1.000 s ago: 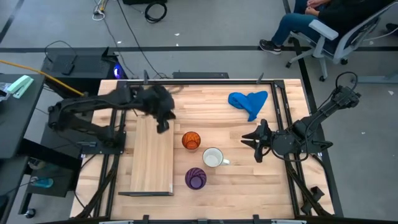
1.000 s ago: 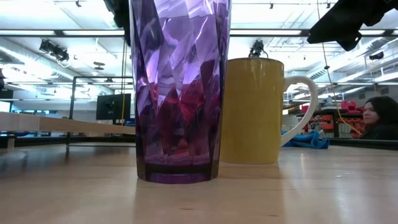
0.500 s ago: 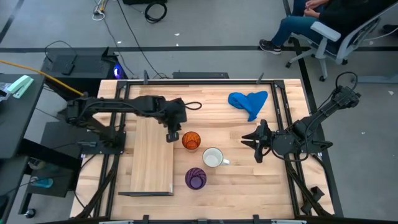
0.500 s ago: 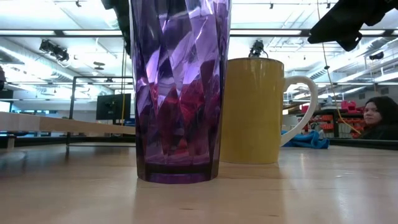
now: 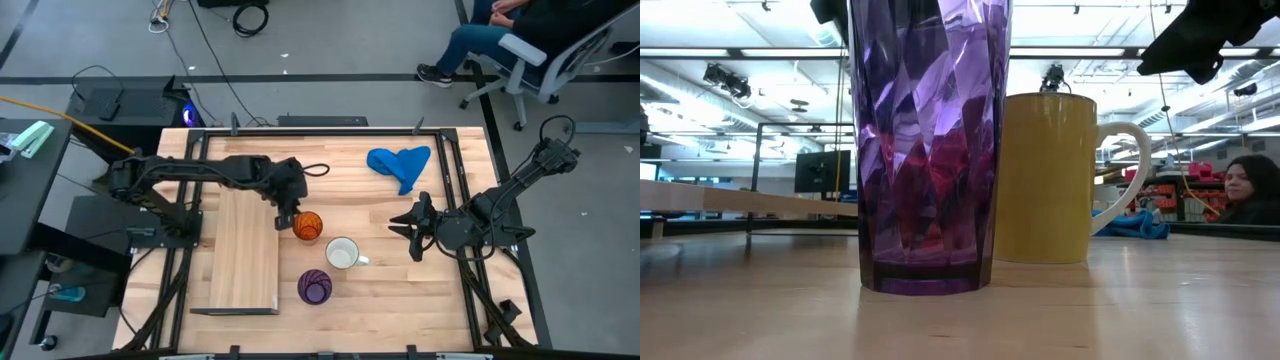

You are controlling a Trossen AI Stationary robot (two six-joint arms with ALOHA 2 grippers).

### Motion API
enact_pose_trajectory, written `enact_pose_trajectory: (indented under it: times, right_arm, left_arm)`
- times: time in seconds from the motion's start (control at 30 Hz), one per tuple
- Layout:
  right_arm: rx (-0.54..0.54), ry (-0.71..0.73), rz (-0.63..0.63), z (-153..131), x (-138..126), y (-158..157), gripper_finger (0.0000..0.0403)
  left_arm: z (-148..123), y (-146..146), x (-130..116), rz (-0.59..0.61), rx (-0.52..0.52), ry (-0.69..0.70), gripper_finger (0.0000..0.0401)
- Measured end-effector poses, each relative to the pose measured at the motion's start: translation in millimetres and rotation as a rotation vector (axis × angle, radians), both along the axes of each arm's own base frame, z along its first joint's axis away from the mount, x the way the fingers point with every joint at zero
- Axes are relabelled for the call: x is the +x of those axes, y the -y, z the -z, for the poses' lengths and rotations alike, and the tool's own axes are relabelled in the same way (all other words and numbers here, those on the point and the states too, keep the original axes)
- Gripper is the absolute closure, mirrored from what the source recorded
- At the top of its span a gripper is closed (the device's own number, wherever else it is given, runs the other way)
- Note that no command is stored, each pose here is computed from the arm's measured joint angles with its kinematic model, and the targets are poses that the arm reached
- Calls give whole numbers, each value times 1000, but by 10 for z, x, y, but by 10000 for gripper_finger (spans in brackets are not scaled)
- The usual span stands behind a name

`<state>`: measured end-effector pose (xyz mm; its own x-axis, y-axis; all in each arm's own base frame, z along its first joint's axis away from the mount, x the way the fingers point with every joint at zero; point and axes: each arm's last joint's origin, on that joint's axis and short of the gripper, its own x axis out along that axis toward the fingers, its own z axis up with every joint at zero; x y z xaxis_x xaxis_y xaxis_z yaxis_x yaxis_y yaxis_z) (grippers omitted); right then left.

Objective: Stack small to large cups/mugs on shelf
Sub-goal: Put the brown cup on the shelf

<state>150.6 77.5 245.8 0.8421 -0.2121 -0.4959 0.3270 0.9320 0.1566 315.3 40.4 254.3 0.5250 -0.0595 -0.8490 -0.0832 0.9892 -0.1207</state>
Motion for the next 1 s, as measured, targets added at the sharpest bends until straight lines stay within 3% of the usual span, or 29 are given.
enact_pose_trajectory:
  times: [0.7,1.0]
  right_arm:
    - [-4,-15,5,13,-8,7,298]
    - [-5,-16,6,13,-9,8,298]
  left_arm:
    - [300,24,149,15,-15,-88,255]
    - [298,22,157,-8,-26,-80,282]
